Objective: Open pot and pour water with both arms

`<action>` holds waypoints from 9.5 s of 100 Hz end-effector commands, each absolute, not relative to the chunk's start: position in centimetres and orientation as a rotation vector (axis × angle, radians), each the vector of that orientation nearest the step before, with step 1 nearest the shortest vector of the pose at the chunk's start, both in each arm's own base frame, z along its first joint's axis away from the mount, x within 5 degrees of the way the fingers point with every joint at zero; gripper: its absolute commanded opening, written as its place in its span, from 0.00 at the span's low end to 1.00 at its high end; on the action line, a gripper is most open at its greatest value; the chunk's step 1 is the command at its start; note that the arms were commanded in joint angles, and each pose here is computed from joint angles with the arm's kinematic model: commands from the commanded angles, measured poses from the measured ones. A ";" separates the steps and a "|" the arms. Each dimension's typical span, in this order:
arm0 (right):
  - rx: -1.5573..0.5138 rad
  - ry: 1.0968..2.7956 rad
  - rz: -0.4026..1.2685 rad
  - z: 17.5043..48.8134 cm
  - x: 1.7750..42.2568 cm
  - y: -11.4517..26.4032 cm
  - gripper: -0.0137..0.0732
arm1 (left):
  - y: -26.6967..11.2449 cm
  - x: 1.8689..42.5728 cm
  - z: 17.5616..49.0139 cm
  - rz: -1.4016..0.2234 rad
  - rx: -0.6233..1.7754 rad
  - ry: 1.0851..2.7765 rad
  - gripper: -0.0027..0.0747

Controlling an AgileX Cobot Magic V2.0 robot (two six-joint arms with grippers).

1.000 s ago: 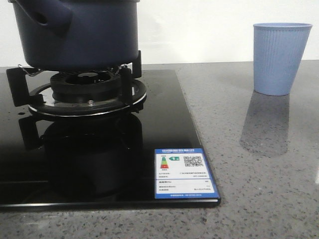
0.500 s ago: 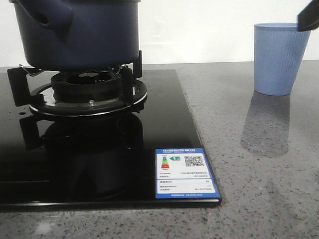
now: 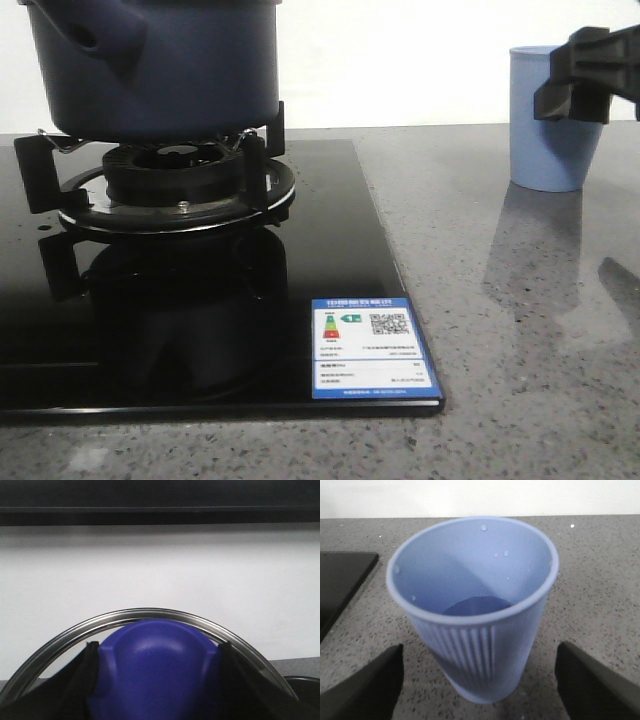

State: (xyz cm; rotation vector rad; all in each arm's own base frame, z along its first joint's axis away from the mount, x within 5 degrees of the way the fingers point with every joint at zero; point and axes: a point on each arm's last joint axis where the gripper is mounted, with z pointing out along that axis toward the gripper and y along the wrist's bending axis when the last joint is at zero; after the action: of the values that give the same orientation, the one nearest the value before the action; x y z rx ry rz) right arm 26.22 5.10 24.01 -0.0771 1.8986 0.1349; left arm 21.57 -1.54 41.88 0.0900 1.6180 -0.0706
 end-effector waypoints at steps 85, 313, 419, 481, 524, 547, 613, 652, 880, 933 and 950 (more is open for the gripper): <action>-0.055 1.747 0.181 23.7 30.6 6.2 0.78 | -1.2 20.6 44.5 -0.049 0.053 1.468 0.47; -1.150 1.600 -0.462 40.6 30.3 22.6 0.50 | -1.2 20.6 44.5 -0.049 0.053 1.468 0.47; -1.342 1.045 -1.076 42.5 31.5 23.6 0.50 | -1.2 20.6 44.5 -0.065 0.040 1.470 0.47; -1.380 0.816 -1.242 43.6 31.3 24.0 0.49 | -1.2 20.6 44.5 -0.065 0.040 1.470 0.47; -1.225 1.014 -1.001 43.3 31.4 23.9 0.49 | -1.2 20.6 44.5 -0.065 0.040 1.470 0.47; -0.939 1.345 -0.669 43.3 30.6 23.0 0.49 | -1.5 20.6 44.5 -0.078 0.052 1.470 0.47; -0.160 1.632 0.073 42.7 24.0 8.3 0.49 | -3.7 20.3 44.5 -0.166 0.131 1.461 0.47; -0.108 1.783 0.221 33.0 24.6 3.2 0.49 | -3.7 20.3 44.5 -0.166 0.131 1.461 0.47; -0.296 1.852 0.348 26.4 29.2 3.0 0.92 | -3.7 20.3 44.5 -0.188 0.112 1.460 0.47; -0.214 1.843 0.348 26.0 21.0 2.9 0.92 | -9.1 21.8 42.7 -0.344 0.271 1.506 0.47; -0.222 1.783 0.335 26.8 19.0 2.9 0.92 | -11.0 23.5 41.3 -0.353 0.312 1.527 0.47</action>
State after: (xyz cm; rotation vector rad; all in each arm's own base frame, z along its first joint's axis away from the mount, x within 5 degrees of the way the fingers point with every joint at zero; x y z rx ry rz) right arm 19.69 2.76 25.22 -0.2171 1.8706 0.3133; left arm 23.10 -10.74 39.22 0.3599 1.6744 -0.3662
